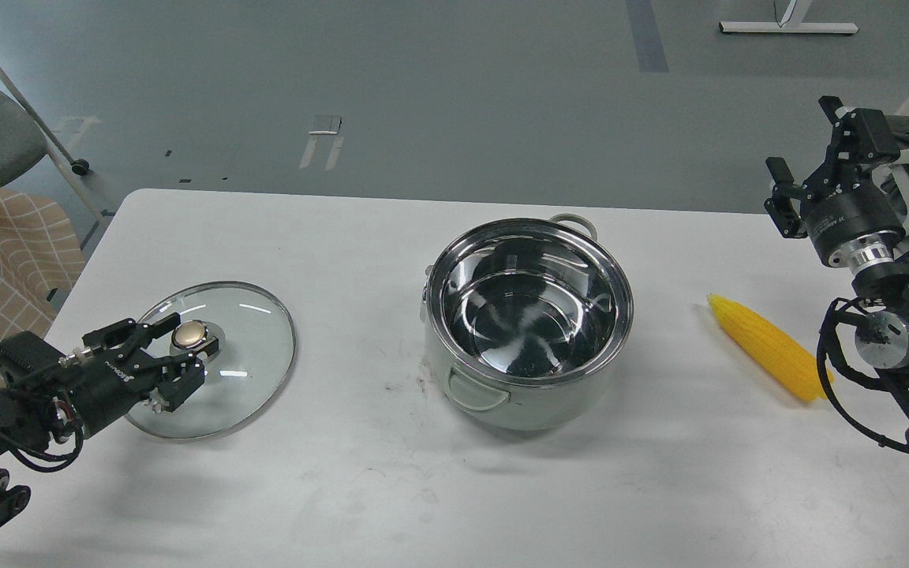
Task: Open pot and put corn in
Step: 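Release the lid and raise the left gripper away, then lower the right gripper onto the yellow corn cob and grasp it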
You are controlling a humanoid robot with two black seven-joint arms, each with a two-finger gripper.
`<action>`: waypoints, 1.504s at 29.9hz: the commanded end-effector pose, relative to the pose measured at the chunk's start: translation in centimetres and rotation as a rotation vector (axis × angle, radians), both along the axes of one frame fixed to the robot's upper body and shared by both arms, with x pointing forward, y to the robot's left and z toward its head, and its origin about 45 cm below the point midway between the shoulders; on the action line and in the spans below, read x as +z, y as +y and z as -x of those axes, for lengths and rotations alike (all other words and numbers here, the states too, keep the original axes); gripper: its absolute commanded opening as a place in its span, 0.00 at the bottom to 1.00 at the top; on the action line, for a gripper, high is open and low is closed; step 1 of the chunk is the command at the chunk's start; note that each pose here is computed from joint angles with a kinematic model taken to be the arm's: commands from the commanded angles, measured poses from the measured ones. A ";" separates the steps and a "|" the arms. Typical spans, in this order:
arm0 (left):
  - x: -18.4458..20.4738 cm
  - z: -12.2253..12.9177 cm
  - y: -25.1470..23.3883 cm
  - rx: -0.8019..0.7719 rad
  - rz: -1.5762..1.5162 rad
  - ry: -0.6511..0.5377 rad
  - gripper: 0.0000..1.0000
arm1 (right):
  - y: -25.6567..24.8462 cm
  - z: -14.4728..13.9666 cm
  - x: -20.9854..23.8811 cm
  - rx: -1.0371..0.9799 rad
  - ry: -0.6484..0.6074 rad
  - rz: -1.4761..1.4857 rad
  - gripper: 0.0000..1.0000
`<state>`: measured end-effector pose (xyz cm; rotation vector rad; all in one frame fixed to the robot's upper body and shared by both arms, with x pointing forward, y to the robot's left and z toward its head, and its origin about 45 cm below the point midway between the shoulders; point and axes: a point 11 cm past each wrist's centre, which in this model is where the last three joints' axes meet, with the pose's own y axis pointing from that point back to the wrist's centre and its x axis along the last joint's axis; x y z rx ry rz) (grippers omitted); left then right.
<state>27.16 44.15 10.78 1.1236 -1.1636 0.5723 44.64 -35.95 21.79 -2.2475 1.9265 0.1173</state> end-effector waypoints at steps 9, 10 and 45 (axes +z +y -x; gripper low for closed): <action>8.8 -5.7 -0.8 0.073 0.204 -0.213 0.95 | -1.8 0.1 1.3 -0.011 -0.018 0.042 1.00; 10.7 -6.7 -0.9 0.085 0.249 -0.238 0.95 | -2.0 0.1 1.7 0.004 -0.021 0.082 1.00; 24.5 -15.9 -8.0 0.050 1.869 0.218 0.96 | -8.6 8.8 -4.8 0.839 0.121 1.854 1.00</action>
